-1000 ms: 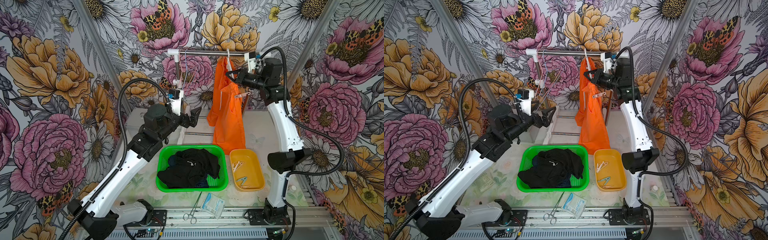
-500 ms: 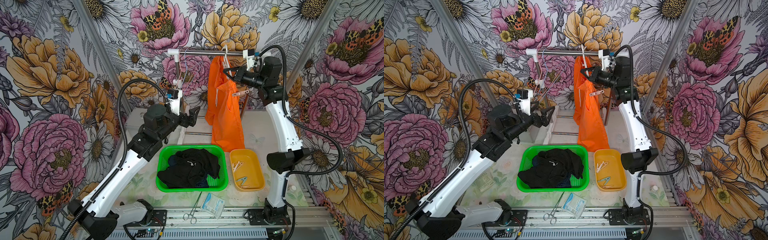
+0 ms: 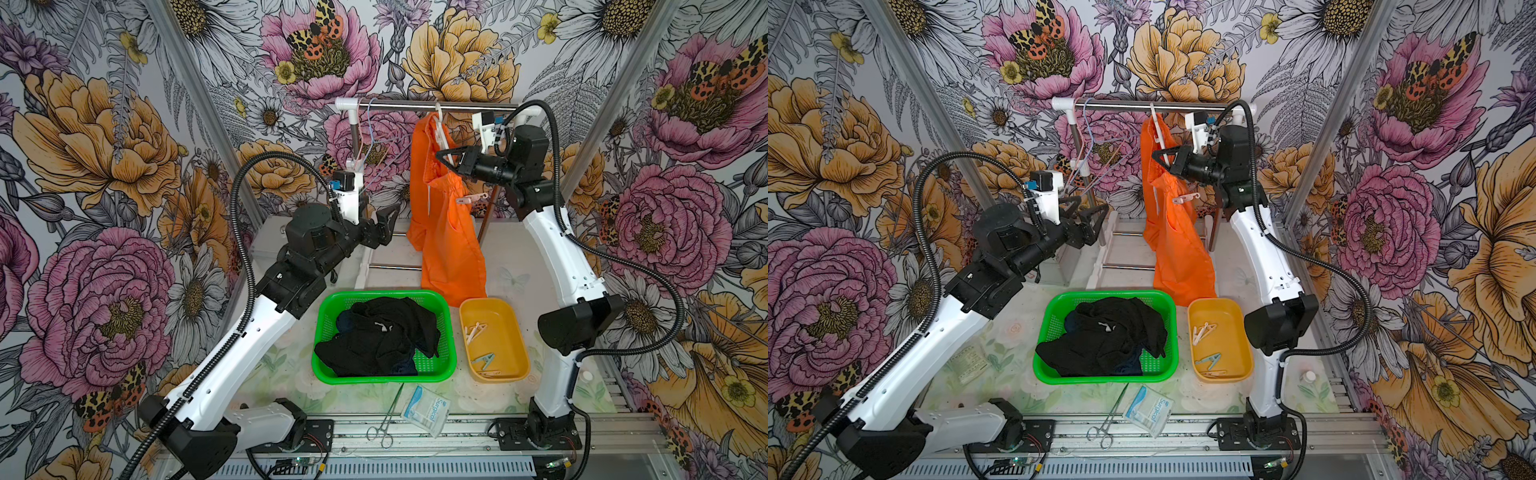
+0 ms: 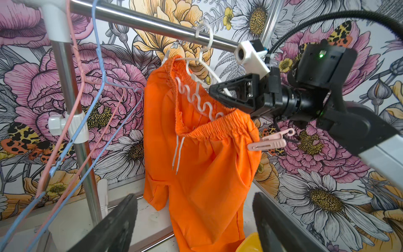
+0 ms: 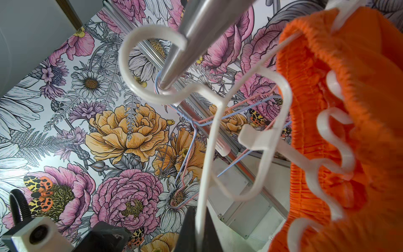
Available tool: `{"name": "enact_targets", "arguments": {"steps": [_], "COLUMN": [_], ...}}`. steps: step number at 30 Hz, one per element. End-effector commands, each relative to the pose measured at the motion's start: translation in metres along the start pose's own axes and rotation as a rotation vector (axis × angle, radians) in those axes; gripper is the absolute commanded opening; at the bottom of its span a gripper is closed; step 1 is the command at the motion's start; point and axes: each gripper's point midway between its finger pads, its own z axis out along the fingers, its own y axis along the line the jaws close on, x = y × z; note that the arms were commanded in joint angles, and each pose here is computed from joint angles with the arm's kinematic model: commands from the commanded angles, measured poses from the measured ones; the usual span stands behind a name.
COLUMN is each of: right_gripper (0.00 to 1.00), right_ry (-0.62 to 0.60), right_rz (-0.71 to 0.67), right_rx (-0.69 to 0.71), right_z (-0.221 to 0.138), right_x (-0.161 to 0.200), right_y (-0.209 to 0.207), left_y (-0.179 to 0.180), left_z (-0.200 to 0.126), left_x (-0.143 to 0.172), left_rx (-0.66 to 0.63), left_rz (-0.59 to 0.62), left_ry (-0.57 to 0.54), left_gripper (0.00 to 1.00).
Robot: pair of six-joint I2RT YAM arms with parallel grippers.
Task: Remove the clothespins securing shorts to the hanger
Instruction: Pick up the hanger from the clothesline.
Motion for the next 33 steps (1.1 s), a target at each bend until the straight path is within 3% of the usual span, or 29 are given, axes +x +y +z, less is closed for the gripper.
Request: {"name": "enact_targets", "arguments": {"steps": [1, 14, 23, 33], "right_gripper": [0.00, 0.00, 0.00, 0.00], "right_ry": [-0.091, -0.043, -0.034, -0.053], "right_rz": [-0.193, -0.261, -0.315, -0.356], "right_rx": [-0.057, 0.011, 0.047, 0.040], "right_z": [-0.023, -0.022, -0.023, -0.025], "right_x": [-0.018, 0.028, 0.072, 0.093], "right_y": [0.053, 0.047, 0.051, 0.069], "left_y": [-0.013, -0.040, -0.050, -0.034], "left_z": [0.008, 0.074, 0.086, 0.093], "left_x": [-0.025, -0.028, -0.012, 0.009], "left_rx": [0.046, 0.148, 0.174, 0.101], "left_rz": [-0.045, -0.214, -0.227, -0.230], "left_ry": [-0.077, -0.105, -0.069, -0.041], "left_gripper": [0.82, 0.79, 0.72, 0.61]}}
